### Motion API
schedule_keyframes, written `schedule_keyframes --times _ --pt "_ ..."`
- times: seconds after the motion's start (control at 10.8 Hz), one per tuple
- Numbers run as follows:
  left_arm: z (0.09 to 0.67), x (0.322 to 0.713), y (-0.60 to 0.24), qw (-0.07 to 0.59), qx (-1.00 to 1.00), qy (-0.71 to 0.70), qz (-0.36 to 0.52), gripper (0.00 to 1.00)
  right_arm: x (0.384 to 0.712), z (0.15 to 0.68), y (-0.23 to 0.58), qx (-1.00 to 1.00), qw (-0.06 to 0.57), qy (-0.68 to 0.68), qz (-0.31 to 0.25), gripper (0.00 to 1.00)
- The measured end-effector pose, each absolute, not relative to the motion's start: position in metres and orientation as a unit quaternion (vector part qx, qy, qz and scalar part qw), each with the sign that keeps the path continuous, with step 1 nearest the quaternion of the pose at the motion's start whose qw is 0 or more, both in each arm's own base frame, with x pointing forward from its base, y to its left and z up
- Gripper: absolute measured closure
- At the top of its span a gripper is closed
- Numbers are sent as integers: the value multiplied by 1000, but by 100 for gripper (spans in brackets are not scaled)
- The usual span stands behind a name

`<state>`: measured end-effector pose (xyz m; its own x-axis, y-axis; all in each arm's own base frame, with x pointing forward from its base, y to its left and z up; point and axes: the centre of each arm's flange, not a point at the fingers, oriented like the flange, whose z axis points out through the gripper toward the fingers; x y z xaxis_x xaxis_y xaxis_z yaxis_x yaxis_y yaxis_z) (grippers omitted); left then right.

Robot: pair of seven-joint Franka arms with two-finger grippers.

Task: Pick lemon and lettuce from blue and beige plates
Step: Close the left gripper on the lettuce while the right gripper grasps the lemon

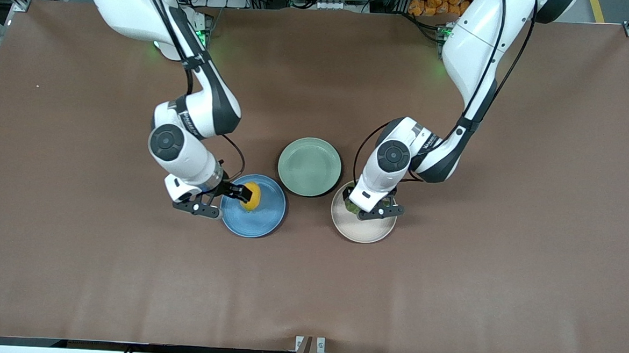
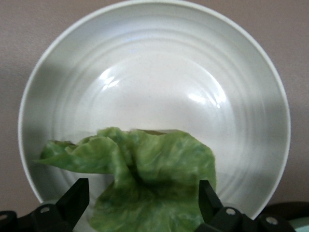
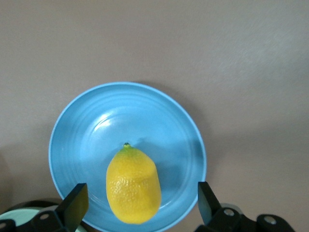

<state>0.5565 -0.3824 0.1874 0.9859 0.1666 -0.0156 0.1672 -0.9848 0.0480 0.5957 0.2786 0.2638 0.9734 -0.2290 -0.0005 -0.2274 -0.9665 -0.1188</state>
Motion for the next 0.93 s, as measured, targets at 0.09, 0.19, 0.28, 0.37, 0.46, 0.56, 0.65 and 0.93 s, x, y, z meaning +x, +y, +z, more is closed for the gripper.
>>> schedule_keyframes --times 0.09,0.19,0.28,0.37,0.46,0.56,0.65,0.93 --pt "188 557 -385 29 995 91 -1 0 591 253 287 -991 59 117 -9 0" --pt "190 559 -386 34 994 107 4 11 588 242 295 -991 58 118 -13 0" --pt "190 559 -387 35 992 119 5 30 585 231 300 -991 57 119 -15 0" --pt "190 559 -388 35 992 123 5 41 584 221 303 -991 56 119 -16 0" --pt "190 559 -388 36 992 125 6 57 582 214 305 -991 55 119 -16 0" --pt "191 560 -388 36 992 124 8 71 581 208 305 -991 53 119 -15 0" --pt "193 561 -388 37 992 124 10 85 581 203 304 -991 52 119 -15 0" --pt "210 575 -388 49 990 130 29 98 580 199 303 -991 50 120 -13 7"
